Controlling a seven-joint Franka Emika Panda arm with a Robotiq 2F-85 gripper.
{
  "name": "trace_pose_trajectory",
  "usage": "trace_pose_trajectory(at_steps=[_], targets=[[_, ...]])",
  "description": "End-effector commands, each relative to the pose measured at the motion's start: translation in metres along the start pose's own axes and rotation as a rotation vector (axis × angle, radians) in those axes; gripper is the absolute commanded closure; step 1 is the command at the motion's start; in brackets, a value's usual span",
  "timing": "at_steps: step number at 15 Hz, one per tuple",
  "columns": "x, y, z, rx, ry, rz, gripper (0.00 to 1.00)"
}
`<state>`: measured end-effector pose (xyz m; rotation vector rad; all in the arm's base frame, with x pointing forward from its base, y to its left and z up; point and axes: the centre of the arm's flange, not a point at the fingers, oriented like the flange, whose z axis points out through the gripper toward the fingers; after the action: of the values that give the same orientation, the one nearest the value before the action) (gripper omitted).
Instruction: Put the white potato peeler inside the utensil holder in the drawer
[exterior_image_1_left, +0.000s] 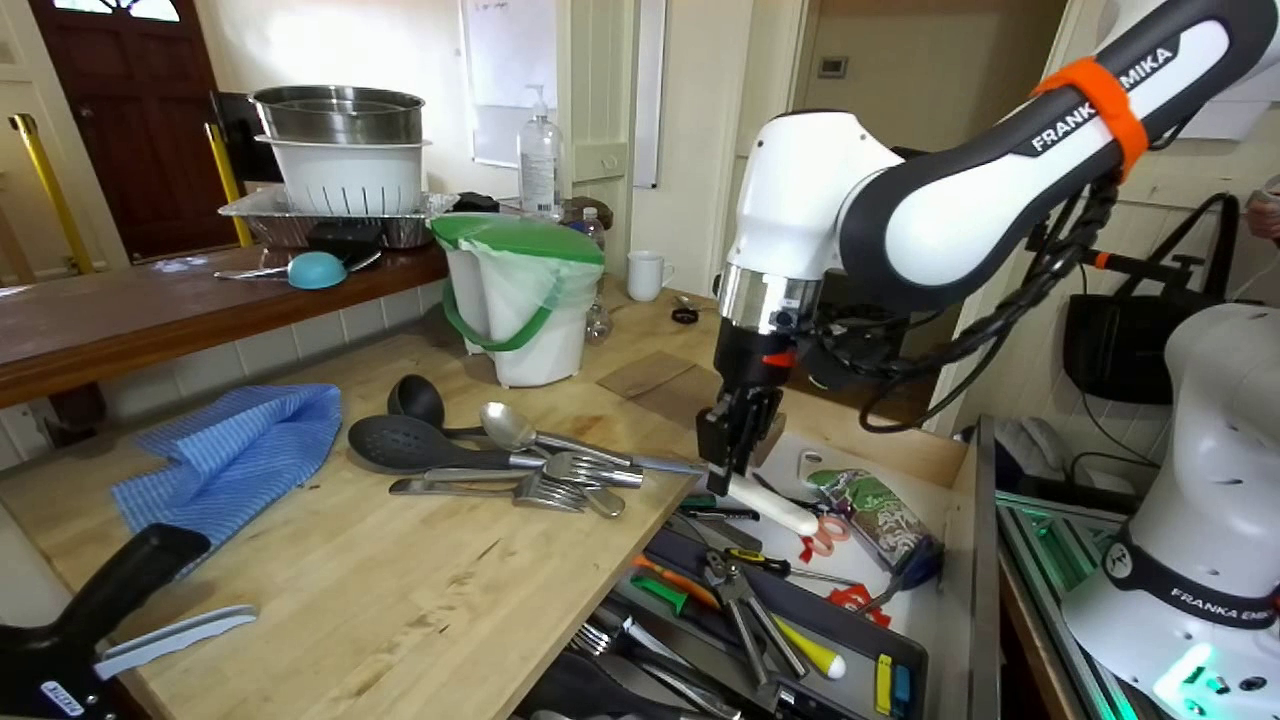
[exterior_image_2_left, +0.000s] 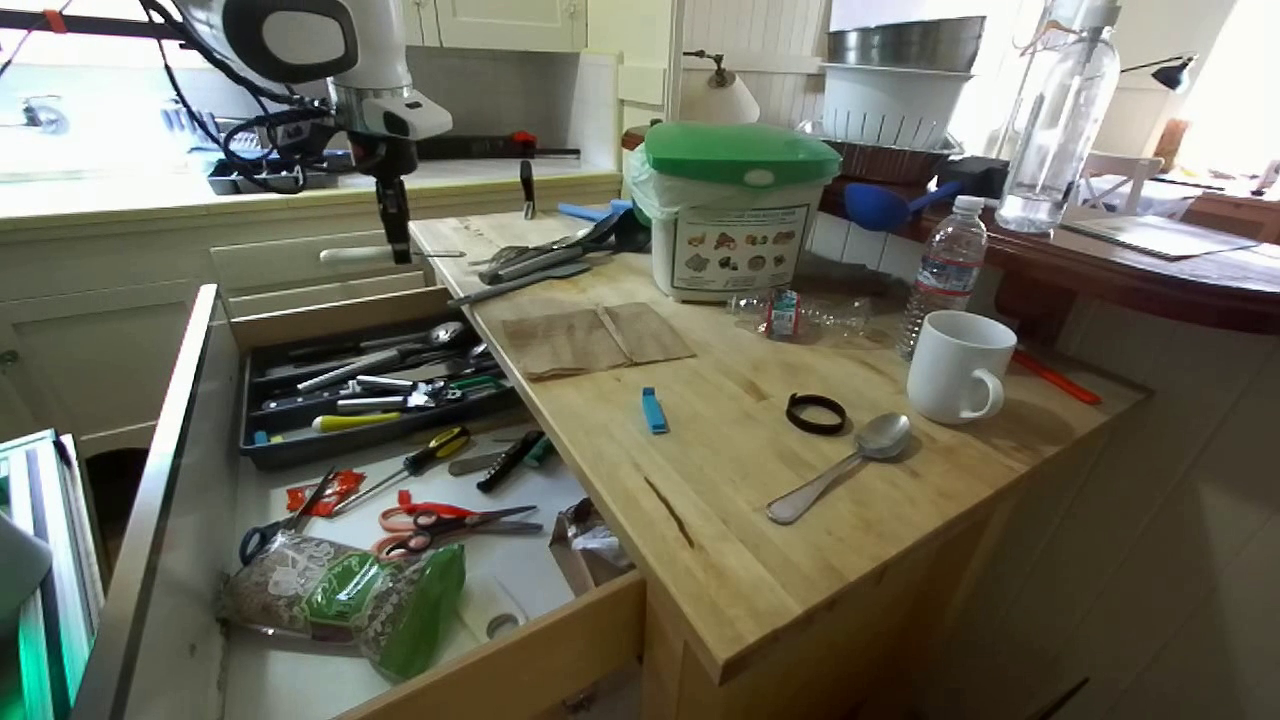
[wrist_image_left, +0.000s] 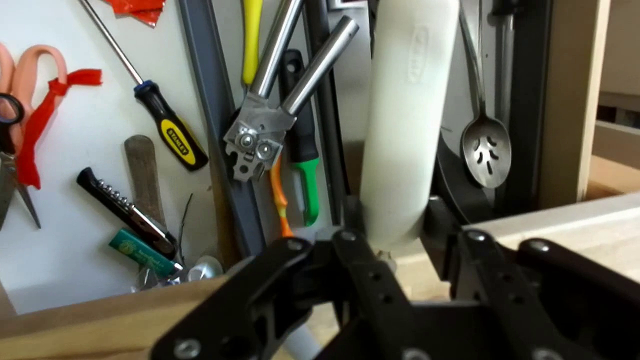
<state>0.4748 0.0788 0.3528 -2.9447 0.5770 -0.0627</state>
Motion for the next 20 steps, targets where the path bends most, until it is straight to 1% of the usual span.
trace_pose_trajectory(at_steps=[1, 4, 5, 6, 8, 9, 11, 12, 16, 20], targets=[[-0.043, -0.016, 0.029, -0.04, -0.04, -0.045, 0.92], [-0.079, -0.023, 0.052, -0.049, -0.082, -0.057, 0.92], [-0.087, -0.024, 0.057, -0.056, -0.088, -0.044, 0.92], [-0.089, -0.022, 0.066, -0.054, -0.055, -0.018, 0.92], [-0.075, -0.02, 0.077, -0.048, 0.021, 0.012, 0.92], [-0.067, -0.017, 0.08, -0.028, 0.058, 0.01, 0.92], [-0.046, -0.013, 0.086, -0.006, 0.092, 0.019, 0.92], [-0.037, -0.01, 0.088, 0.007, 0.097, 0.023, 0.92], [-0.008, -0.006, 0.108, 0.013, 0.05, 0.02, 0.92], [0.012, -0.017, 0.126, 0.019, 0.017, 0.005, 0.92]])
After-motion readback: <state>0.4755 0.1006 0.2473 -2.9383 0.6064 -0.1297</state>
